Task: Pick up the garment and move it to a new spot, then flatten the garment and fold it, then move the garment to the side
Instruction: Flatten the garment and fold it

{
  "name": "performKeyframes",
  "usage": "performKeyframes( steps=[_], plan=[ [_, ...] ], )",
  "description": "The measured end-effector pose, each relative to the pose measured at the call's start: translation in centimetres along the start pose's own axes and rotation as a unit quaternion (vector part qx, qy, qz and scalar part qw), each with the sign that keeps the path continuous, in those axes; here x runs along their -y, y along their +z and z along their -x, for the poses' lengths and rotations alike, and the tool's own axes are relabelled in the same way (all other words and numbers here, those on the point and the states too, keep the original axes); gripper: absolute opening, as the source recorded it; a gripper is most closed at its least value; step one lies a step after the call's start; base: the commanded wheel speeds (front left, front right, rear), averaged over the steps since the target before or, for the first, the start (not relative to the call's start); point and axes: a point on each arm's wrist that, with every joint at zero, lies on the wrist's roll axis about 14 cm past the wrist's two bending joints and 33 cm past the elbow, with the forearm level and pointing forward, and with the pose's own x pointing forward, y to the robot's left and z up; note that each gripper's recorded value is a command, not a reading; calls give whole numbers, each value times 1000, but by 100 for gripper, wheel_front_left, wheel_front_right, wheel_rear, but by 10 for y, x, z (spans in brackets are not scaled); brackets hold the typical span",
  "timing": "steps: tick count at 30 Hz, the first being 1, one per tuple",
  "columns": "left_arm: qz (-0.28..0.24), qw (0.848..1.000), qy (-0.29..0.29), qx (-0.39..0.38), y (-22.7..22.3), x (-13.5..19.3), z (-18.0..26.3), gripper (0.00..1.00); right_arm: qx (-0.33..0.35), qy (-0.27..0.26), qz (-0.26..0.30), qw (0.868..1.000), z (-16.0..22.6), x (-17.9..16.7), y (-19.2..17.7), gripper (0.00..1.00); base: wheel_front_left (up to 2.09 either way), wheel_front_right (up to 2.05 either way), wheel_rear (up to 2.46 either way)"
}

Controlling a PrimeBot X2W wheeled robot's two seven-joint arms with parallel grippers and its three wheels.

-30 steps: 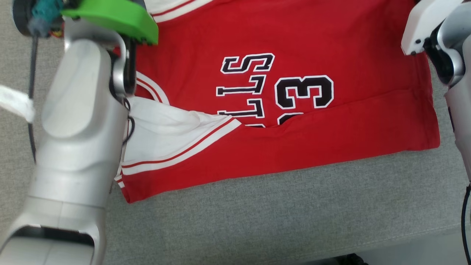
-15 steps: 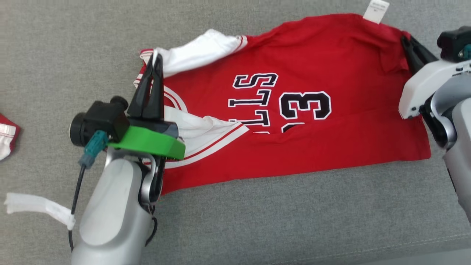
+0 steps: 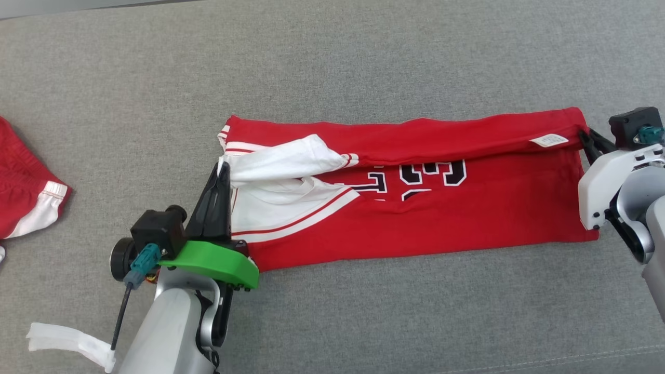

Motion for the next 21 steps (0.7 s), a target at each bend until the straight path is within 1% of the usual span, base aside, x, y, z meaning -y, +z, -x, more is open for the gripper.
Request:
performKeyframes(
  steps=[1,2,3,4,5,6,7,10,11,13,14,16,17,19,21],
  plan=[
    [-2,1000,1,-5,-2,0,2,0,-1,3,1,1000,1,-3,0,18,0,0,0],
    [-1,1000,4,-12,-5,-1,4,0,-5,5,2,1000,2,-4,-1,89,0,0,0],
    [-1,1000,5,-17,-9,-1,7,0,-6,5,2,1000,3,-4,-2,100,0,0,0],
    [-1,1000,6,-20,-11,-1,9,24,-6,5,2,1000,4,-4,-2,100,0,0,0],
    [-1,1000,5,-23,-13,-1,11,56,-8,5,-3,1000,5,-5,-3,100,0,0,0],
    [-2,1000,4,-27,-15,1,13,100,-12,6,-8,1000,6,-7,-5,100,0,0,0],
    [-2,1000,4,-29,-18,1,15,100,-14,6,-12,1000,8,-8,-7,100,0,0,0],
    [10,999,13,-33,-22,-2,24,100,-15,4,-52,999,15,-9,-8,100,0,0,0],
    [21,999,19,-27,-20,-4,25,100,-15,4,-71,997,17,-10,-9,100,0,0,0],
    [40,999,26,-10,-11,-8,29,100,-17,15,-137,990,23,-18,-10,100,0,0,0],
    [45,999,27,-3,-7,-9,31,100,-17,18,-156,988,26,-20,-10,100,0,0,0],
    [51,998,27,21,8,-12,35,100,-9,14,-200,980,33,-16,-6,100,0,0,0],
    [51,997,26,44,23,-14,37,100,-2,9,-216,976,37,-12,-2,100,0,0,0],
    [44,996,25,78,44,-18,41,100,0,8,-231,973,43,-10,1,100,0,0,0],
    [31,995,30,95,55,-22,49,100,-3,4,-246,969,48,-9,0,100,0,0,0]
  ],
)
